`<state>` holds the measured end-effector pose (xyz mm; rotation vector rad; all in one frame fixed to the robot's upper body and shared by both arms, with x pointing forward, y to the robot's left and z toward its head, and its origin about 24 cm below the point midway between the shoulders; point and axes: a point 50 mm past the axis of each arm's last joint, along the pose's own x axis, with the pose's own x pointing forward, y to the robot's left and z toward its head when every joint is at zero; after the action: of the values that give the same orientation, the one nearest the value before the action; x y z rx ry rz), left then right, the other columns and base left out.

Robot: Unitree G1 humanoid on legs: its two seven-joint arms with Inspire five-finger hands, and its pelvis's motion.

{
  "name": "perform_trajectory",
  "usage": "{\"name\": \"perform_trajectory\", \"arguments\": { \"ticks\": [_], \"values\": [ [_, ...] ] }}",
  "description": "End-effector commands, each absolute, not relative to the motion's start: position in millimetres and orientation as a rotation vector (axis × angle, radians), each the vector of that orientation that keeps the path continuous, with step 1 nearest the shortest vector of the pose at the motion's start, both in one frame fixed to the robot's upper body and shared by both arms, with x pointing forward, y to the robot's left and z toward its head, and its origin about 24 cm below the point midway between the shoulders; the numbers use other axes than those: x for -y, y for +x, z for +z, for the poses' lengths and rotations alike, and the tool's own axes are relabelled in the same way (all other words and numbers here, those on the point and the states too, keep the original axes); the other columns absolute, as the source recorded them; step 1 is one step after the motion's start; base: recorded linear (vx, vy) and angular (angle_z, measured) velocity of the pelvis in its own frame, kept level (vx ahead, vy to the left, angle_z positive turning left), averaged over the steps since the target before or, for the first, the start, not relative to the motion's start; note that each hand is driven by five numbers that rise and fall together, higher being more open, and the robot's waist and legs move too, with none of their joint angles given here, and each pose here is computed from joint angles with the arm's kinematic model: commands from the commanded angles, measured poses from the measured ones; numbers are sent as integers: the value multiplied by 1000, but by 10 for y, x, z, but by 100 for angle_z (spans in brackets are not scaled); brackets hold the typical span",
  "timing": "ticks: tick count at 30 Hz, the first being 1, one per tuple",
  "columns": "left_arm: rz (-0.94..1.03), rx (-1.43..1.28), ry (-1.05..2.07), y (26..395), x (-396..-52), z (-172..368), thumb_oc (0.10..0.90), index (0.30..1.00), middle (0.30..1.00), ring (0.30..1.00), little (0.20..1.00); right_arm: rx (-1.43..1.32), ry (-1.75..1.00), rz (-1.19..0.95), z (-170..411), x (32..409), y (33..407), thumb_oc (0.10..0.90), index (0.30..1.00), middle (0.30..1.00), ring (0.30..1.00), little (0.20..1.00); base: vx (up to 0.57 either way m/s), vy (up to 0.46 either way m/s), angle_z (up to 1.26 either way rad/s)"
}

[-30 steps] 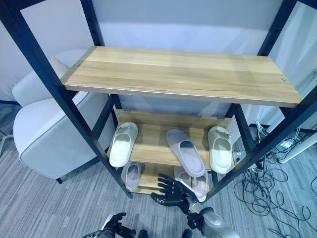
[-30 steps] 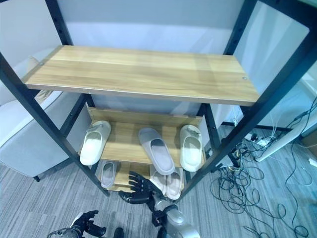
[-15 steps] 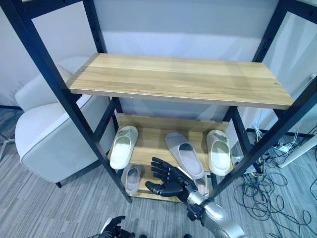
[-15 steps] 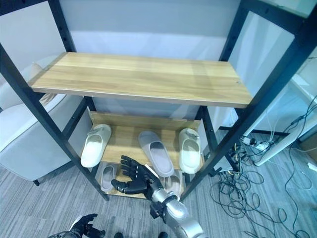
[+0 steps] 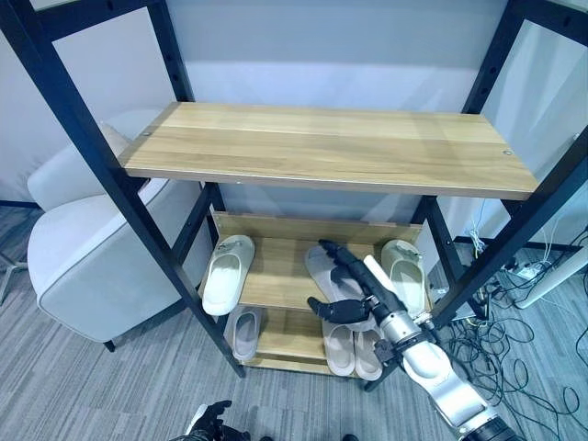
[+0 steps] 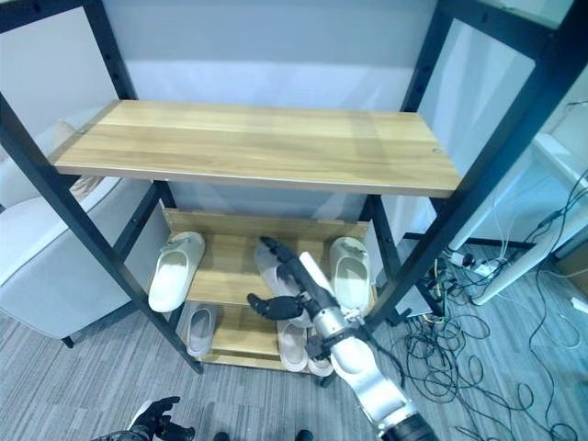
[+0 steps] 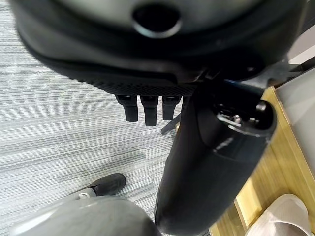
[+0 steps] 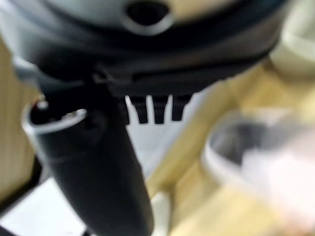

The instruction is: Arrange the slippers neatly on the shoe rack.

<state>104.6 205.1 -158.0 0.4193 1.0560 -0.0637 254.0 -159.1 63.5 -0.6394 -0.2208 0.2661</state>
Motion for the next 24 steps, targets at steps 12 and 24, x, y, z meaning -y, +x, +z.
{"name": "perform_trajectory", "arguments": {
  "ticks": [12, 24],
  "values": [
    [-196, -1047, 443, 1009, -1826, -1625, 800, 900, 900, 900, 900, 520, -965, 14, 1314, 1953, 2894, 800, 900, 900, 900, 900, 8, 2, 2],
    [-173, -1070, 441, 956, -1880, -1636, 800, 900, 900, 900, 900, 434, -1068, -90, 1220, 2156, 3026, 800, 900, 900, 900, 900, 0, 14, 8]
  ]
}}
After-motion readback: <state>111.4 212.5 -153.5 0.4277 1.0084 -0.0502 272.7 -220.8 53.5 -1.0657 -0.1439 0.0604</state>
